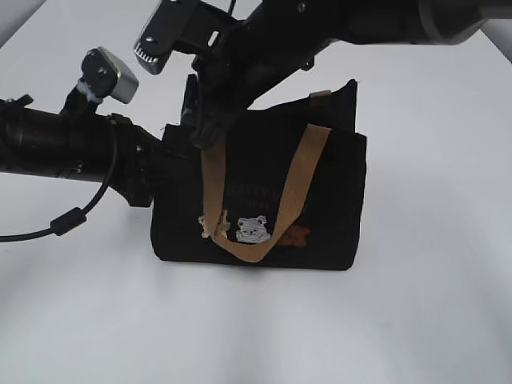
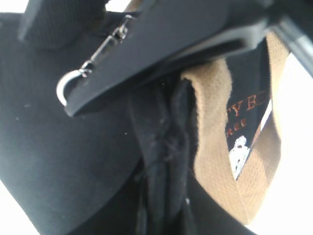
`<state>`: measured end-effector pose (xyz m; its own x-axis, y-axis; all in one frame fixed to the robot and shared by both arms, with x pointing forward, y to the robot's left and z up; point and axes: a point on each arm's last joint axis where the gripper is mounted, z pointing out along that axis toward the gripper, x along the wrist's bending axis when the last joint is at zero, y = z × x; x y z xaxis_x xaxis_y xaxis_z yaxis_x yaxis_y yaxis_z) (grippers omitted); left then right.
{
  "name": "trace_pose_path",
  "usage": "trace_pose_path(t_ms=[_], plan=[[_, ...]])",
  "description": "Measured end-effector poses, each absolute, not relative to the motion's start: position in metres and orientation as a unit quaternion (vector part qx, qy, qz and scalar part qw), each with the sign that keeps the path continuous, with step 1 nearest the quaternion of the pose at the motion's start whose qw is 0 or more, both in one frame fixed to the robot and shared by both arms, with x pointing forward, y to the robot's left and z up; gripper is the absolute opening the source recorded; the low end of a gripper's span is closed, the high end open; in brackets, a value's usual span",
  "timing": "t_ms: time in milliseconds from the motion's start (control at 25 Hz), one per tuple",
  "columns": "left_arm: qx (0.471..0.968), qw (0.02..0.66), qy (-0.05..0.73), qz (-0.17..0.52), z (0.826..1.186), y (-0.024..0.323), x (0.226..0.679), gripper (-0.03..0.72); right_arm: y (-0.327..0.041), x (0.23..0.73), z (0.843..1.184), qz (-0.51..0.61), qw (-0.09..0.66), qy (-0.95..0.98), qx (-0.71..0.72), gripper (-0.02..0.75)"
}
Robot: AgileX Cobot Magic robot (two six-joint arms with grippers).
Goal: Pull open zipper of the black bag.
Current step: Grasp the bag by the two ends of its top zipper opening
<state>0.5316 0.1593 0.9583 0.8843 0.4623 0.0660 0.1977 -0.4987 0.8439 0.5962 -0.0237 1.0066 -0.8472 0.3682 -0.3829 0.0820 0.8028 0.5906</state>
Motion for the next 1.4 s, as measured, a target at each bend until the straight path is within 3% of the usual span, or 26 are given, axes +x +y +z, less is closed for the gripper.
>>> trace_pose_path(t_ms=[160,200,280,360,680,840,1120,1400], plan=[[0.853,0.464,0.194,0.141,0.958,0.158,0.531,0.064,-0.024,0.597,1.004,0.273,0.253,0.917,0.144,0.32],[0.853,0.464,0.195,0.141,0.958,0.158,0.532,0.064,-0.025,0.597,1.004,0.268,0.252,0.919,0.143,0.287],[0.853,0.464,0.196,0.138,0.956,0.158,0.532,0.064,-0.026,0.595,1.001,0.255,0.243,0.925,0.143,0.129],[0.852,0.466,0.195,0.136,0.956,0.157,0.532,0.064,-0.028,0.593,0.999,0.244,0.228,0.93,0.151,0.068],[0.848,0.479,0.185,0.126,0.958,0.155,0.53,0.063,-0.033,0.578,1.035,0.312,0.178,0.902,0.239,0.068],[0.85,0.472,0.191,0.133,0.958,0.157,0.531,0.063,-0.038,0.566,1.07,0.364,0.172,0.883,0.243,-0.001],[0.852,0.471,0.187,0.133,0.958,0.157,0.531,0.063,-0.049,0.56,1.074,0.346,0.135,0.894,0.25,-0.001],[0.852,0.469,0.189,0.135,0.958,0.157,0.531,0.063,-0.122,0.587,1.066,0.247,0.125,0.886,0.373,-0.001]])
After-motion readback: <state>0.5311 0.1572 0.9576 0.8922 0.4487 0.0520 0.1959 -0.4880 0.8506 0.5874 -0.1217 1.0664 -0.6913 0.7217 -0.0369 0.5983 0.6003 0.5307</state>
